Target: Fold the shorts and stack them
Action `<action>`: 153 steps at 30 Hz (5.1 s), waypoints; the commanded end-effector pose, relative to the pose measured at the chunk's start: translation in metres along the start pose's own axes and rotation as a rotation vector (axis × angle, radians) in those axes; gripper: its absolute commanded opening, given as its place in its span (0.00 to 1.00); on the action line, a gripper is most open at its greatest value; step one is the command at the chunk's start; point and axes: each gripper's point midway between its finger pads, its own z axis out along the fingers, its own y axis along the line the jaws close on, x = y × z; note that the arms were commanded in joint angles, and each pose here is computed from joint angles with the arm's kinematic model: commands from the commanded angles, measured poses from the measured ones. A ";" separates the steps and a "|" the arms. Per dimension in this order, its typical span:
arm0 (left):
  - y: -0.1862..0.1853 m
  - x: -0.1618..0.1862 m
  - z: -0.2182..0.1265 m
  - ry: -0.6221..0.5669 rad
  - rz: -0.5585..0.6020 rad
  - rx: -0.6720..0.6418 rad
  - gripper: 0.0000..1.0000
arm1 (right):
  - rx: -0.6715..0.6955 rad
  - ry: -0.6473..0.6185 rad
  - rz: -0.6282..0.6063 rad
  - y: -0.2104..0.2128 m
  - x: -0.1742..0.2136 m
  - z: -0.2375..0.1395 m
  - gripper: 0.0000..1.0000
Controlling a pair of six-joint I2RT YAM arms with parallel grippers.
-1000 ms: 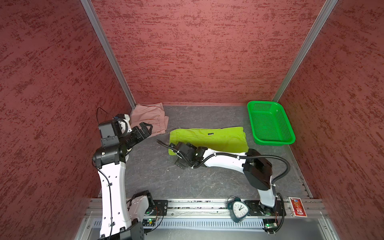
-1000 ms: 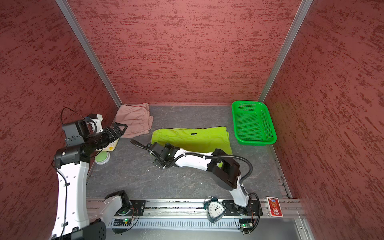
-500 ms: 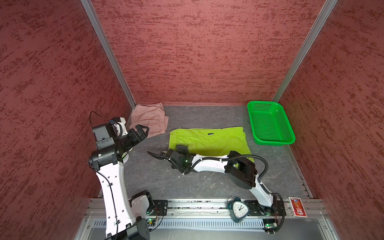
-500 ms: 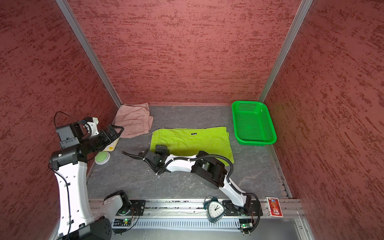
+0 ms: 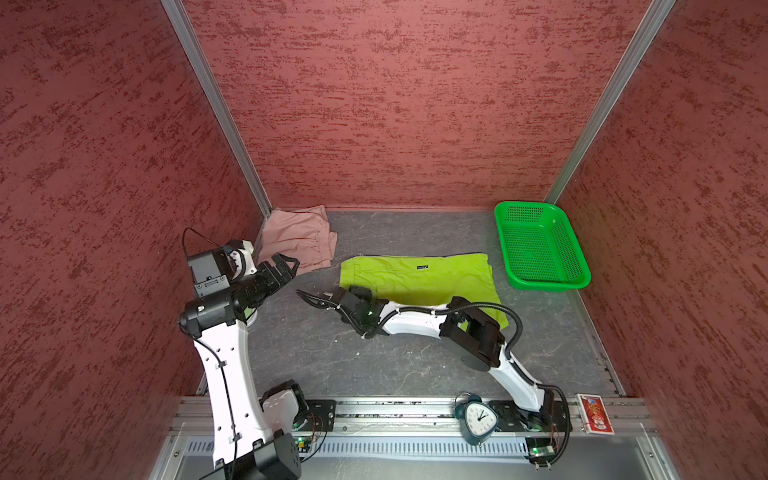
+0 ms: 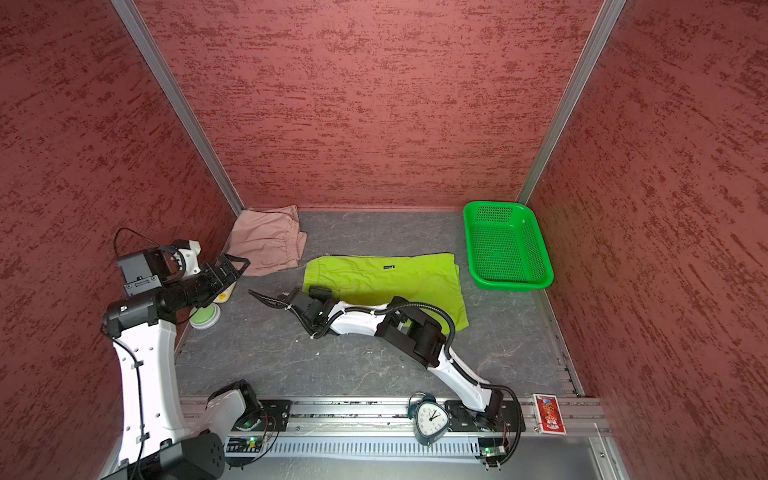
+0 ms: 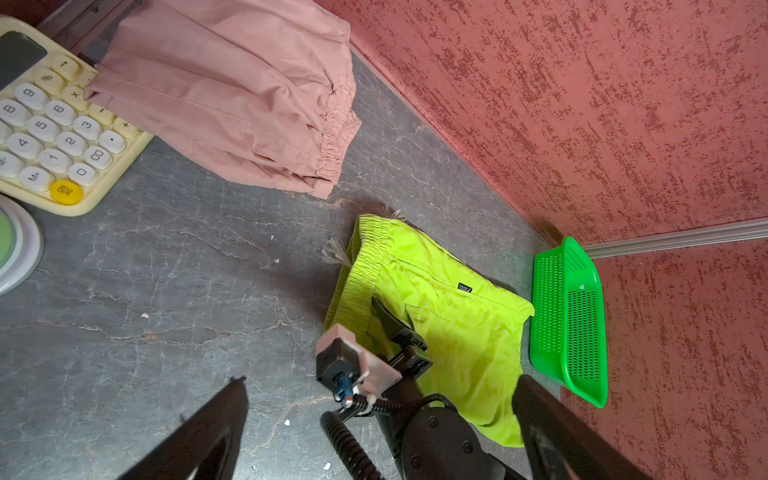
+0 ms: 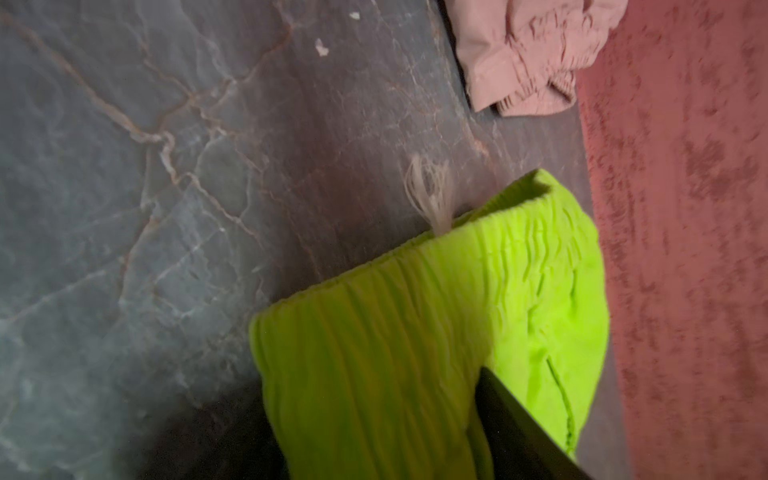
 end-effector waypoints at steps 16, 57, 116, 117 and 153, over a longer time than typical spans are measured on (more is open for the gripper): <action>0.006 0.072 0.104 0.230 -0.246 0.203 0.99 | -0.326 -0.317 0.523 -0.034 -0.031 -0.065 0.05; -0.014 0.137 0.258 0.480 -0.345 0.333 0.98 | -0.352 -0.403 0.491 -0.033 -0.034 -0.076 0.06; -0.056 -0.002 0.129 0.443 0.426 -0.145 0.00 | -0.334 0.175 1.018 -0.050 0.171 -0.100 0.62; -0.055 -0.004 0.128 0.439 0.429 -0.157 0.00 | -0.311 0.207 1.019 -0.047 0.181 -0.097 0.62; -0.140 0.141 0.171 0.630 0.555 -0.083 0.00 | -0.224 0.040 1.621 -0.104 0.216 -0.136 0.74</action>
